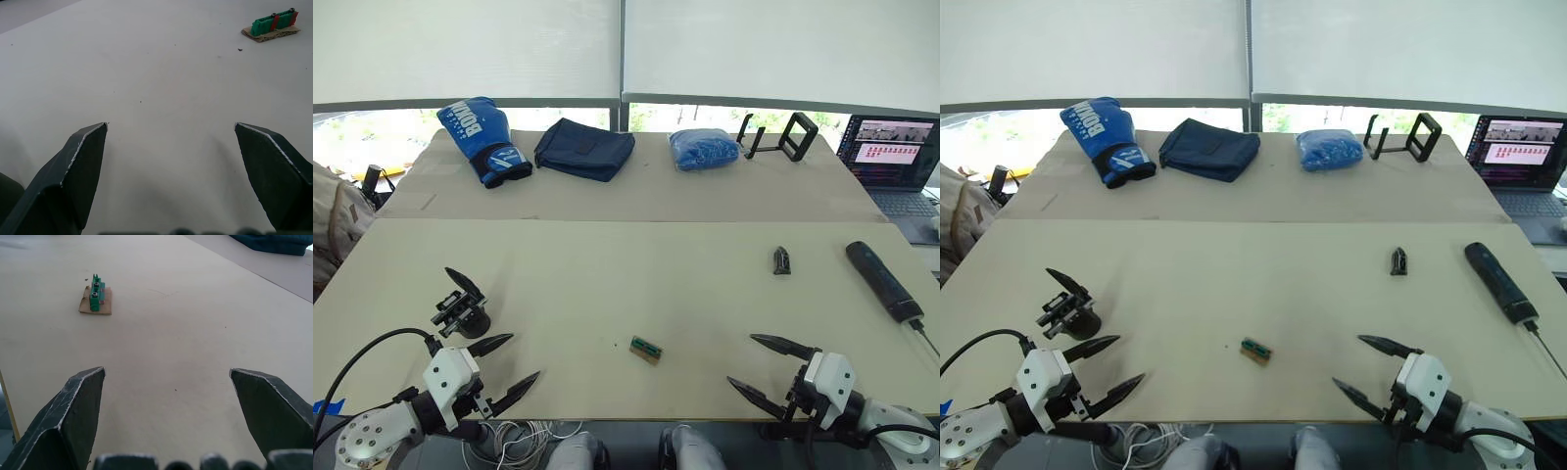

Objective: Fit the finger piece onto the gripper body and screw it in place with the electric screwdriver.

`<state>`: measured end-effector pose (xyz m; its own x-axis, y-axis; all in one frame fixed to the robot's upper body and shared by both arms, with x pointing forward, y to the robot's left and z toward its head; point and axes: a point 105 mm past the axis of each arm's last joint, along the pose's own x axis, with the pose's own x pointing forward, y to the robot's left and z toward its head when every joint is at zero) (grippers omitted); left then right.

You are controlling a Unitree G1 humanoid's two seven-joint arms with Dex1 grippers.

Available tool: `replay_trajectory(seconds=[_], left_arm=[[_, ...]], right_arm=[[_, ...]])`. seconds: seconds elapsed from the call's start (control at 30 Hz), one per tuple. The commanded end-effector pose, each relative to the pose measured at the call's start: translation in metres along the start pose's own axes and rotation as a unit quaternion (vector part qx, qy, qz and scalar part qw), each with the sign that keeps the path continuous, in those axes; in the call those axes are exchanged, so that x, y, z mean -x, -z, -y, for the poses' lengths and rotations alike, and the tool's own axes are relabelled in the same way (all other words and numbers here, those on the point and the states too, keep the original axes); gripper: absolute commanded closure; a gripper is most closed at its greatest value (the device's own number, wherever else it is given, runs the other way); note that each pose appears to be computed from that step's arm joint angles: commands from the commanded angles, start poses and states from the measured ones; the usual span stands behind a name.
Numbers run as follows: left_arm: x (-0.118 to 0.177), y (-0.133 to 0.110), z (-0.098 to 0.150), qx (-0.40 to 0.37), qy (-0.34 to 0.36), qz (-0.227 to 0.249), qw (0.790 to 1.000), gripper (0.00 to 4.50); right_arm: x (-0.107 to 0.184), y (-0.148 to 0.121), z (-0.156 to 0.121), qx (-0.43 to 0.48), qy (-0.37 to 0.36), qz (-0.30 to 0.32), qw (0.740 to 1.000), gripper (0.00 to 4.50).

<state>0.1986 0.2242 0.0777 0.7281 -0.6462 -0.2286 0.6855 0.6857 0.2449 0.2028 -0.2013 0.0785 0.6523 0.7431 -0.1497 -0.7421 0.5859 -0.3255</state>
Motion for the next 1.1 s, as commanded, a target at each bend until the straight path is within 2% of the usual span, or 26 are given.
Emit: replay_trajectory(seconds=[0.03,0.33,0.43,0.6,0.7,0.8,0.93,1.03,1.1], left_arm=[[0.0,-0.01,-0.001,-0.009,-0.001,0.023,1.0,0.11],[0.013,-0.017,0.004,0.077,-0.004,0.051,0.996,0.11],[0.02,-0.016,-0.002,0.086,-0.058,0.057,0.993,0.11],[0.04,-0.005,-0.01,0.09,-0.146,0.047,0.984,0.11],[0.057,0.008,-0.014,0.126,-0.202,0.029,0.971,0.11],[0.074,0.014,-0.017,0.129,-0.245,0.022,0.961,0.11],[0.114,0.036,-0.031,0.163,-0.359,0.009,0.919,0.11],[0.125,0.036,-0.041,0.16,-0.394,0.022,0.905,0.11],[0.122,0.03,-0.047,0.157,-0.395,0.035,0.905,0.11]], right_arm=[[0.0,-0.011,0.001,0.01,0.002,0.02,1.0,0.0],[-0.01,-0.019,0.005,-0.025,0.006,0.052,0.998,0.0],[-0.016,-0.027,0.012,-0.038,0.02,0.078,0.996,0.0],[-0.027,-0.044,0.005,-0.025,-0.012,0.124,0.992,0.0],[-0.03,-0.055,0.003,-0.019,-0.011,0.161,0.987,0.0],[-0.033,-0.06,-0.001,-0.035,-0.027,0.171,0.984,0.0],[-0.04,-0.078,-0.009,-0.04,-0.066,0.196,0.978,0.0],[-0.043,-0.083,-0.01,-0.019,-0.07,0.196,0.978,0.0],[-0.045,-0.085,-0.007,-0.013,-0.067,0.196,0.978,0.0]])
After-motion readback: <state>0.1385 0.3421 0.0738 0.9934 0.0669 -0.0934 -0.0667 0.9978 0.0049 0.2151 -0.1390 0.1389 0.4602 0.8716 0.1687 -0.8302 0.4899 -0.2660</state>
